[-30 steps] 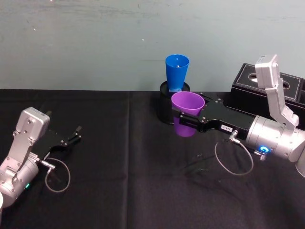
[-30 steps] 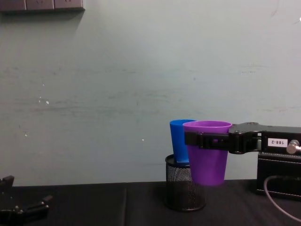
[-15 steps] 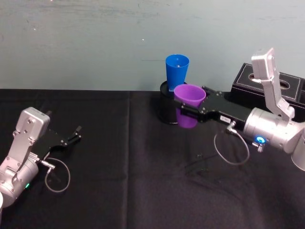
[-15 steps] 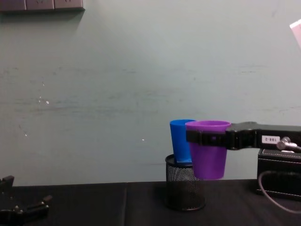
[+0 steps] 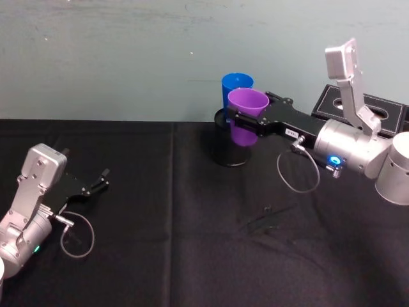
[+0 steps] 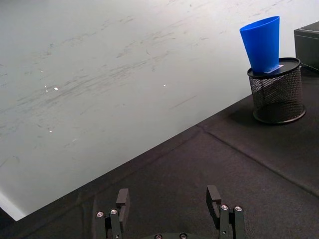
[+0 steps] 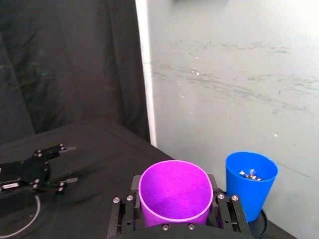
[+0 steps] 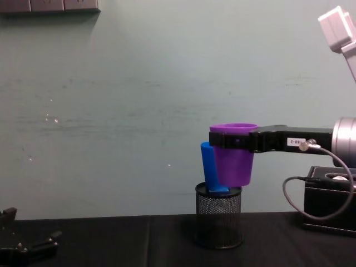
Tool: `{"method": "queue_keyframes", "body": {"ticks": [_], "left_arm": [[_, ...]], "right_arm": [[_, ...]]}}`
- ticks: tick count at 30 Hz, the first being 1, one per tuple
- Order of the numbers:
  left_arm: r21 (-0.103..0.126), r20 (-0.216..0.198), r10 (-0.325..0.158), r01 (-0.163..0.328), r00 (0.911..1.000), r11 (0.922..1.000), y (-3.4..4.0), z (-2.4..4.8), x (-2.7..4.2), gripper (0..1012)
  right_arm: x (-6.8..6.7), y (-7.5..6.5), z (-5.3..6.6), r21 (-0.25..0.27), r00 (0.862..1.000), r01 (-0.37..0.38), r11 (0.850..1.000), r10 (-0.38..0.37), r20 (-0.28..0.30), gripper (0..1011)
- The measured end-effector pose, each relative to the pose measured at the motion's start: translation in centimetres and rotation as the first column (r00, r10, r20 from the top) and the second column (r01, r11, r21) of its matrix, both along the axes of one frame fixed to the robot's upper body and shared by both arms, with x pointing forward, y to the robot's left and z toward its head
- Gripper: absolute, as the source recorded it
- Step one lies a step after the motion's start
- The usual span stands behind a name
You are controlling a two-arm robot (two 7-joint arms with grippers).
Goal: Pick up one cup with a gripper and tap it against the other cup.
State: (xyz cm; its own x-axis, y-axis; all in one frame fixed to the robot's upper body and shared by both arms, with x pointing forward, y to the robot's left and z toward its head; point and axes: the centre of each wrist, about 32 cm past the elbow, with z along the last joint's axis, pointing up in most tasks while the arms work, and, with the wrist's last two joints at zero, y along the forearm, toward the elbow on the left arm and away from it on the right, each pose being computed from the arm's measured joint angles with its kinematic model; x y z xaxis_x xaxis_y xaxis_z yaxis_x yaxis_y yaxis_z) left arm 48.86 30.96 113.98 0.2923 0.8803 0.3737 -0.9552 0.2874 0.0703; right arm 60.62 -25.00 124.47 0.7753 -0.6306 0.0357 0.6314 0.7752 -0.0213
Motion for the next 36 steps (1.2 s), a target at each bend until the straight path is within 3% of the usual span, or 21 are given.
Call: {"method": "queue_keyframes", "body": {"ticks": [18, 36], "left_arm": [[0.0, 0.0, 0.0, 0.0, 1.0, 1.0, 0.0, 0.0, 0.0, 1012], [0.0, 0.0, 0.0, 0.0, 1.0, 1.0, 0.0, 0.0, 0.0, 1011]], "right_arm": [[2.2, 0.7, 1.1, 0.005, 0.999, 0.047, 0.999, -0.047, -0.007, 748], [4.2, 1.5, 1.1, -0.007, 0.998, 0.065, 0.998, -0.065, -0.007, 748]]}}
